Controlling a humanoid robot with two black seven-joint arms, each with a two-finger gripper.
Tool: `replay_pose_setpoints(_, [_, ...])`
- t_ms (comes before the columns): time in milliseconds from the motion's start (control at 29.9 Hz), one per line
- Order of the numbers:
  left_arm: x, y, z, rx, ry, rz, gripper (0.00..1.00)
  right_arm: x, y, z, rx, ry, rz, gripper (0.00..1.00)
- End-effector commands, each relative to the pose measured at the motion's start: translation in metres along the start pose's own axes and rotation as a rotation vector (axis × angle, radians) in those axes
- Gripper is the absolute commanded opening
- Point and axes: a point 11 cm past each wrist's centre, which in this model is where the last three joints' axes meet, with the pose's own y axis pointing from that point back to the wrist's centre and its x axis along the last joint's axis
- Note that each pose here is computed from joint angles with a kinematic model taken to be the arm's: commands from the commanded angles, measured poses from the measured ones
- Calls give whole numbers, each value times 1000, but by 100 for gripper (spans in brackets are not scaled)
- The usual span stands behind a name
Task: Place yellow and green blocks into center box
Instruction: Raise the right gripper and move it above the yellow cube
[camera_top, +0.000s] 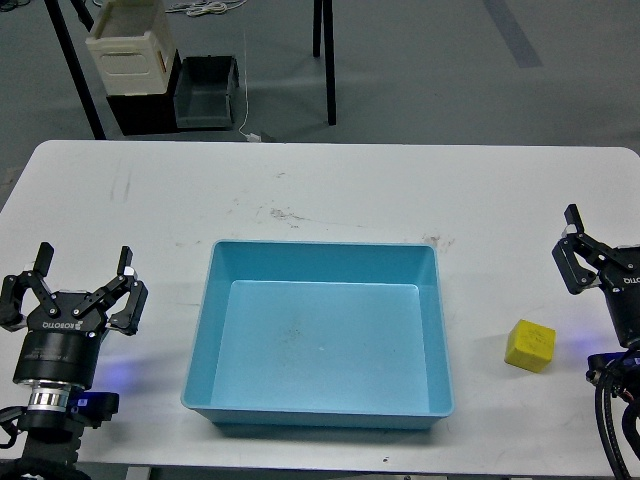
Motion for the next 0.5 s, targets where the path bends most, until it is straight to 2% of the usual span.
replay_pose_setpoints(0, [0, 0, 0, -7, 3, -1, 100, 0, 0, 0, 0, 0, 0, 100])
replay_pose_setpoints(335, [0, -1, 1, -12, 3, -2, 100, -10, 0, -6, 15, 44, -87, 100])
replay_pose_setpoints(468, [-1, -1, 1, -14, 4, -3, 100, -8, 2, -34, 70, 220, -63, 100])
